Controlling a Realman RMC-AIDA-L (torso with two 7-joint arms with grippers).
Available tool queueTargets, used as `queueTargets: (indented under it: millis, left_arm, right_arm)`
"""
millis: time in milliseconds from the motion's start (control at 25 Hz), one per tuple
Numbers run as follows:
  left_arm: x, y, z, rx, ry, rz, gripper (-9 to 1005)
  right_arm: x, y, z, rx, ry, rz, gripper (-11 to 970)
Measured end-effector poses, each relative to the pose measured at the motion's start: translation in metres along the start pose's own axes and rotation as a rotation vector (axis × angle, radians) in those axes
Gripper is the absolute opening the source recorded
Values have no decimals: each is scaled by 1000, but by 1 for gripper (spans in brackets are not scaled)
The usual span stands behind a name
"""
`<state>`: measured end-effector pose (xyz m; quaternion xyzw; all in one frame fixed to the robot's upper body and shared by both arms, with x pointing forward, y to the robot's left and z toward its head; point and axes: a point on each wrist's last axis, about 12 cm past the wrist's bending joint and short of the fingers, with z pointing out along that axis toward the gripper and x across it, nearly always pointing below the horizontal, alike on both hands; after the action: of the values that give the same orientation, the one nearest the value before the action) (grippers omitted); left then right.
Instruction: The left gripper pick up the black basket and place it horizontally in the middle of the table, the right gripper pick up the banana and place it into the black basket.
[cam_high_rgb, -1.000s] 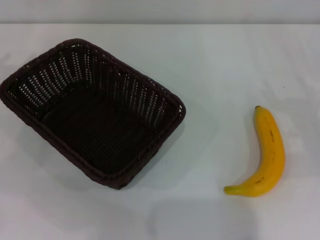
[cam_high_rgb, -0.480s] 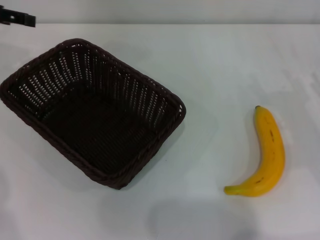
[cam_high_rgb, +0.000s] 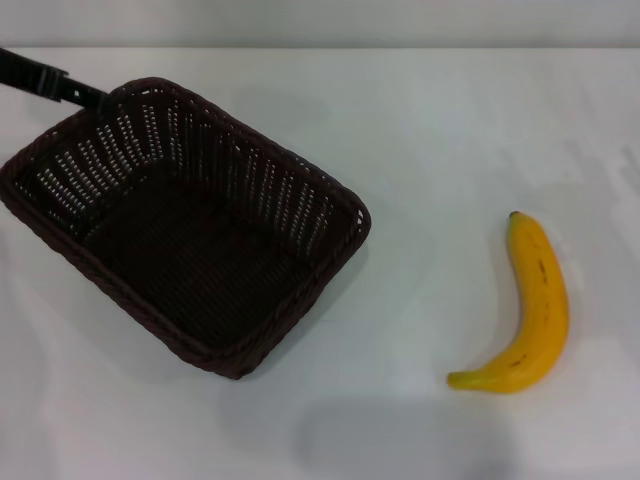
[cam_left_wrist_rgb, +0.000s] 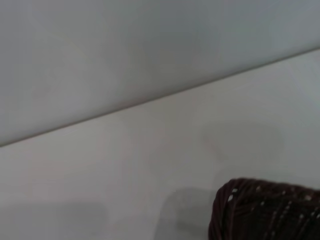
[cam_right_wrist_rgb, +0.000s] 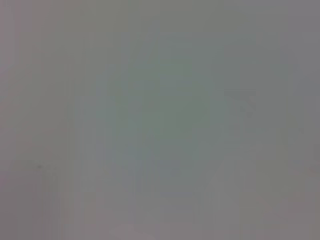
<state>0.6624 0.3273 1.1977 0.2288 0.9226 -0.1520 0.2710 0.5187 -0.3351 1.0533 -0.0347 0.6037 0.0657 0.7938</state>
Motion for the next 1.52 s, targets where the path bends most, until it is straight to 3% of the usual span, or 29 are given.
queueTargets:
  millis: [480,1080,1320,1520]
  left_arm:
    - [12,-11,30,-47,38,35,845]
    - [23,-21,44,-32,79,67,833]
    - [23,-20,40,-12,78,82,665]
    - [23,-22,38,7,90,121,442]
  right_arm:
    - [0,3,3,-11,-2,21,871]
    - [1,3,2,-10,8,36,871]
    - [2,3,2,-10,9,37,871]
    - [2,3,1,-7,9,37,871]
